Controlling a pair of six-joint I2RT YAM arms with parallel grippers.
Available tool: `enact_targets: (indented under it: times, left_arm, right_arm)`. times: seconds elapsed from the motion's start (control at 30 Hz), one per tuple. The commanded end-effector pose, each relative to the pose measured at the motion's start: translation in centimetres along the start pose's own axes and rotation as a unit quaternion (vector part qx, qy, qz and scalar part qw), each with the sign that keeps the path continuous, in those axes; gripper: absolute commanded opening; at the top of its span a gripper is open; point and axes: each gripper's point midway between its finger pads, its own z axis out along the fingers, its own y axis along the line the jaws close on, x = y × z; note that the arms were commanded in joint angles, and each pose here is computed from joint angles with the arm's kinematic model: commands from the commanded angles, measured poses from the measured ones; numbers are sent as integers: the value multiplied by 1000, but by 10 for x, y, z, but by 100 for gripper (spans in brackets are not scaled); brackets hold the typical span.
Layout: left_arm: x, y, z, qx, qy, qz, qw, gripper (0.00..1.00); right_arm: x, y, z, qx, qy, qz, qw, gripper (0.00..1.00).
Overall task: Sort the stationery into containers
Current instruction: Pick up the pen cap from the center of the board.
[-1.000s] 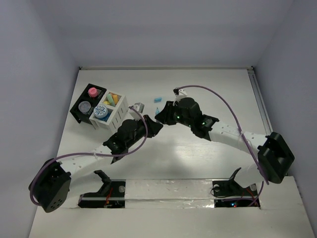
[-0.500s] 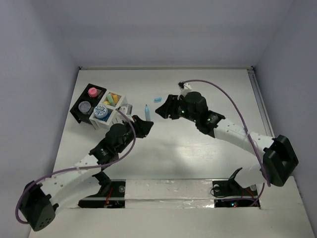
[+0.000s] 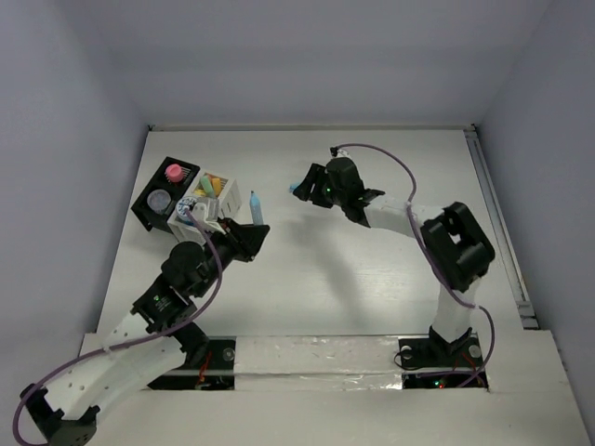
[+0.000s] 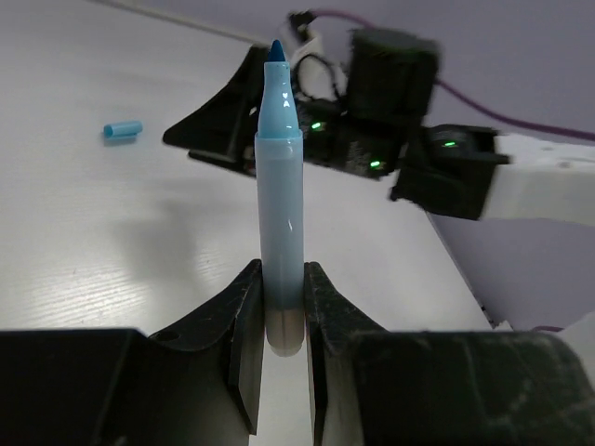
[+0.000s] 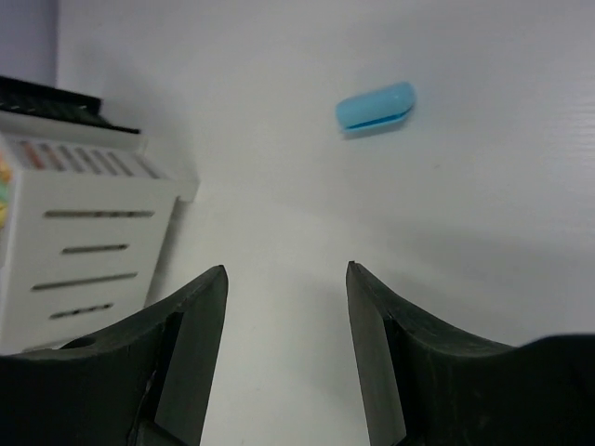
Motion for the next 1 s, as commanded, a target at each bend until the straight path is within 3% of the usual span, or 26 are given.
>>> enact_targets:
  times: [0.0,0.4,0.97]
  left_arm:
    - [-30,-17,-15,24,-33,11,999,0]
    - [-36,-22,-31,46,-46,5,998,0]
    - [-33,-23,-30,52,-47,2,998,0]
  right_arm:
    - [-30,8,32,6,-49,29,998,60]
    - [-19,-23,94,59,-35,86,994,62]
    - [-14,-59,117,111,-25,100,989,62]
